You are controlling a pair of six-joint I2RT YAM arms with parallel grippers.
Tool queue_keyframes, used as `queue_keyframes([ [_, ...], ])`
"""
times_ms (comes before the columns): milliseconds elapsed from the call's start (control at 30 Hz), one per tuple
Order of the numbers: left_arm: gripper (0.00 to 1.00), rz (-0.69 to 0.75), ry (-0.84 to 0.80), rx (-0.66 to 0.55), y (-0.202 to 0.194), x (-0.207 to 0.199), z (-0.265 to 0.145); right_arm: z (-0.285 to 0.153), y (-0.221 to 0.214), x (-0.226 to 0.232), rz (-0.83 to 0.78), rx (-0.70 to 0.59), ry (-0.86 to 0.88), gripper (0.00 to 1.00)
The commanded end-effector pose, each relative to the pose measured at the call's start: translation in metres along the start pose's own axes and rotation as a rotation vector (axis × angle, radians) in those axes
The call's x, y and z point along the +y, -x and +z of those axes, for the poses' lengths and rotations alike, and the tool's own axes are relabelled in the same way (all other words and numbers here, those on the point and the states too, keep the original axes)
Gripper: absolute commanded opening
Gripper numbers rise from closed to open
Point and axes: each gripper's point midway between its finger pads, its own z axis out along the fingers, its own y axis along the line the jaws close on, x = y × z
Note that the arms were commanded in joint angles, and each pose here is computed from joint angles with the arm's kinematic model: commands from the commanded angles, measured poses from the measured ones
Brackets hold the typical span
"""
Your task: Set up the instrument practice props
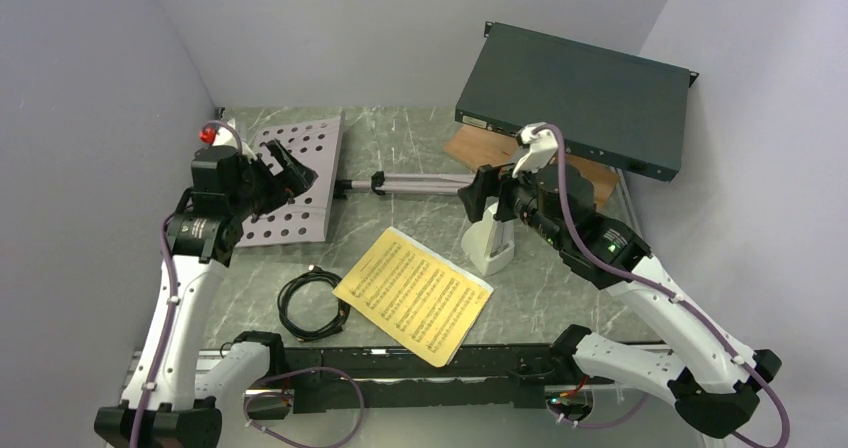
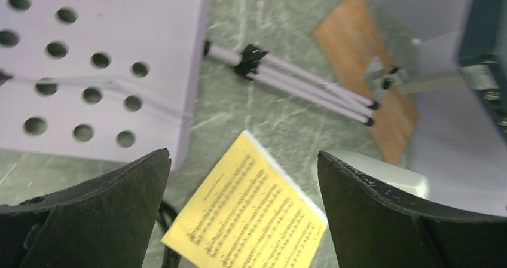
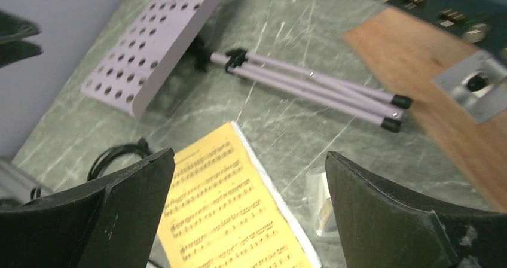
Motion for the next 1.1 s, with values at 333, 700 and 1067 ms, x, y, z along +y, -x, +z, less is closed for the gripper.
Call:
queue_keyframes([
  [333, 0.99, -0.191, 0.395, -0.056, -0.046, 0.108, 0.012, -0.012, -0.001, 0.049, -0.033, -0.014, 0.305, 1.00],
  [700, 0.98, -0.851, 0.266, -0.229, -0.065, 0.120, 0.025, -0.020, -0.001, 0.042, -0.037, -0.045, 0.286, 1.00],
  [1067, 0.97, -1.054, 0.189, -0.304, -0.090, 0.142, 0.040, -0.018, -0.002, 0.035, -0.032, -0.045, 0.251, 1.00],
])
